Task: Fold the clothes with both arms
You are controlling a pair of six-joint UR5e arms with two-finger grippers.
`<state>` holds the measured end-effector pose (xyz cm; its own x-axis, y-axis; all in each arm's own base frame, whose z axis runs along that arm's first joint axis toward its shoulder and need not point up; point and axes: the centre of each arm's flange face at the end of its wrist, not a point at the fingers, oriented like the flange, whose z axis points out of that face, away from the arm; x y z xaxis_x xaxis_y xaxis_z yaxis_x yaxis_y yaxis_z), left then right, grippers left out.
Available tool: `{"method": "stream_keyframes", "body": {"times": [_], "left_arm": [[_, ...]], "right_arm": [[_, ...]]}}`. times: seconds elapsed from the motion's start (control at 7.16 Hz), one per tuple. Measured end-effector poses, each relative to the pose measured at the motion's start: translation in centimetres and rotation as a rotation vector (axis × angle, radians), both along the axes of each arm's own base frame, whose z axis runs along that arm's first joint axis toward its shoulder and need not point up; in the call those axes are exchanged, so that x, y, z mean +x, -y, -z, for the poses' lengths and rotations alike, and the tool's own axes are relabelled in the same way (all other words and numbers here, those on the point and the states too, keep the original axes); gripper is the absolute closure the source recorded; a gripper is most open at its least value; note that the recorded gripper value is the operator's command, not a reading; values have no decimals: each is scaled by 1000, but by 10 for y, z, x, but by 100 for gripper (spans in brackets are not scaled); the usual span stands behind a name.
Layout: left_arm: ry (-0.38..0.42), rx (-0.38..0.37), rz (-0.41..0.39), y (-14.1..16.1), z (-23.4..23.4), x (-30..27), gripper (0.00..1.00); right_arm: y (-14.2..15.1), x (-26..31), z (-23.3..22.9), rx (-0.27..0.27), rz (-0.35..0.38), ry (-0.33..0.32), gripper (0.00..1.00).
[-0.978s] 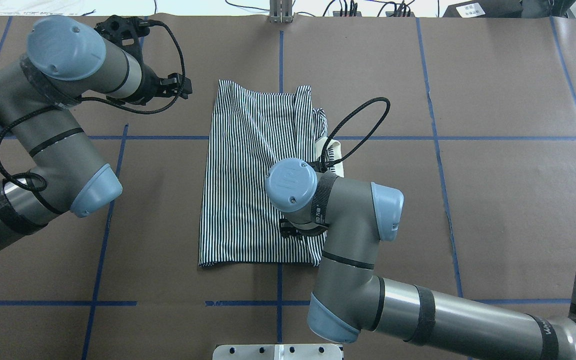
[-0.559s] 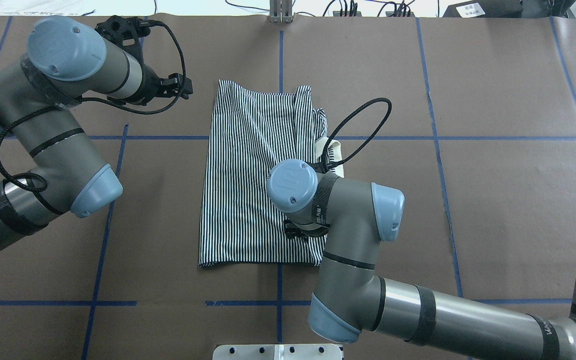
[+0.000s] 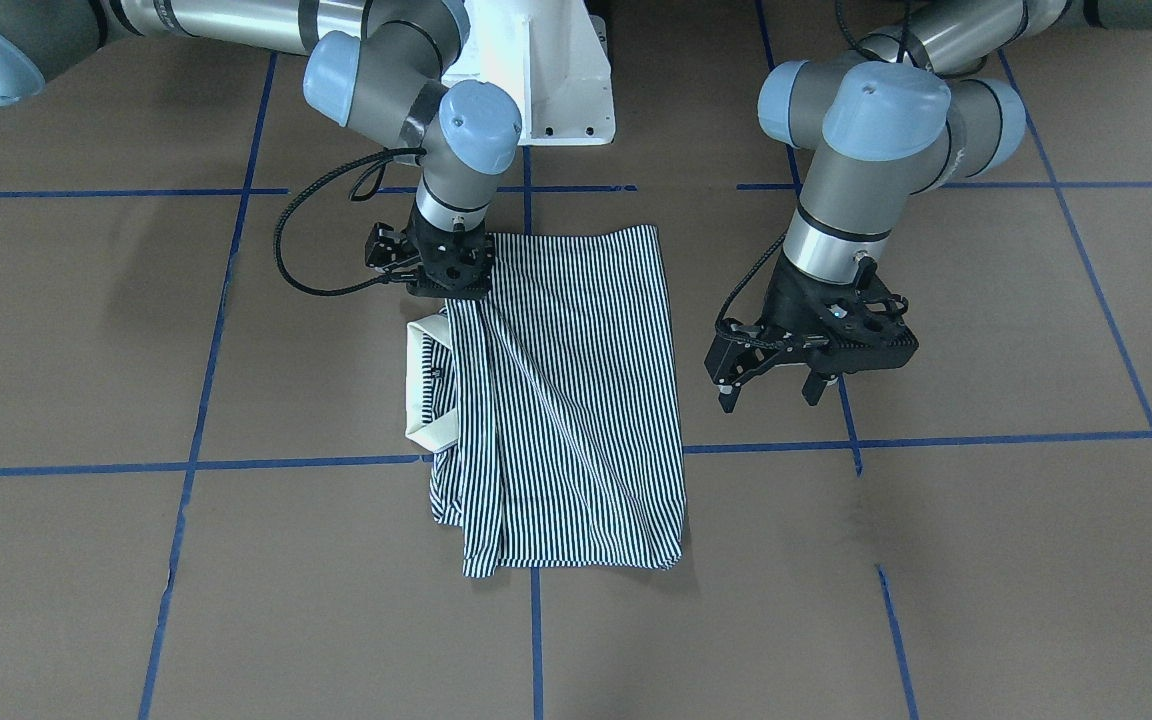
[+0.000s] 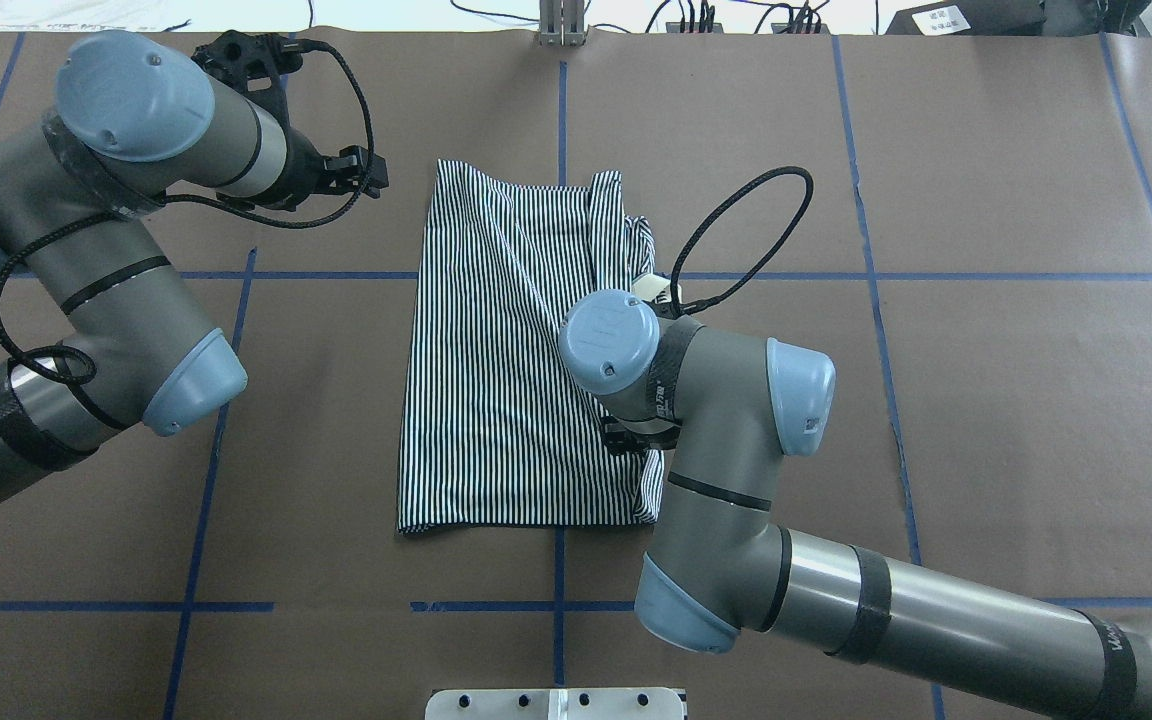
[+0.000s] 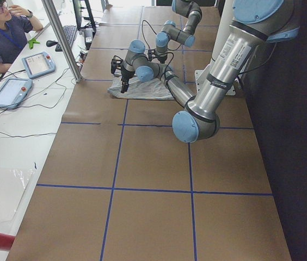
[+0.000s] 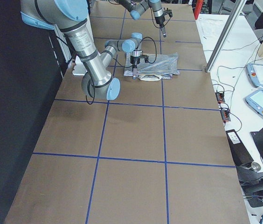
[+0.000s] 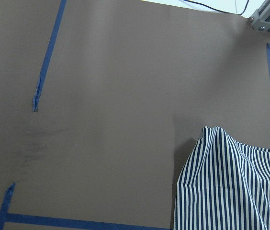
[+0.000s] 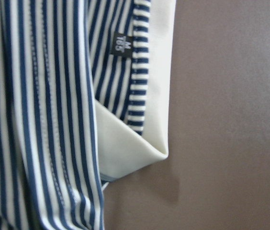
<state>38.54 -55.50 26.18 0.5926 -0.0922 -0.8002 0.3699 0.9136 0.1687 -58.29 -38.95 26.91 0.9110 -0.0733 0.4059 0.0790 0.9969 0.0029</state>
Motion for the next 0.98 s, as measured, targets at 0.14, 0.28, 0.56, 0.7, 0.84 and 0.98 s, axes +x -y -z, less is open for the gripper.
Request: {"method": "stream_keyframes", "body": {"times": [0.14, 0.28, 0.56, 0.7, 0.84, 0.98], "left_arm": [[-6, -2, -1, 0, 2, 0, 0], [-16, -8, -4, -2, 5, 1, 0], [-29, -8, -6, -5, 11, -1, 0], [-29, -8, -7, -6, 11, -1, 0], [-28, -7, -9, -6, 10, -2, 0], [-28, -4, -10, -6, 10, -2, 0]], "right_arm": [[5, 13, -16, -6, -7, -21, 0], [11, 38, -38, -8, -18, -37, 0], [21, 94, -63, 35, 5, -42, 0], [34, 107, -51, 70, 17, -16, 0], [52, 107, -27, 118, 22, 32, 0], [79, 84, -1, 173, 14, 100, 0]]}}
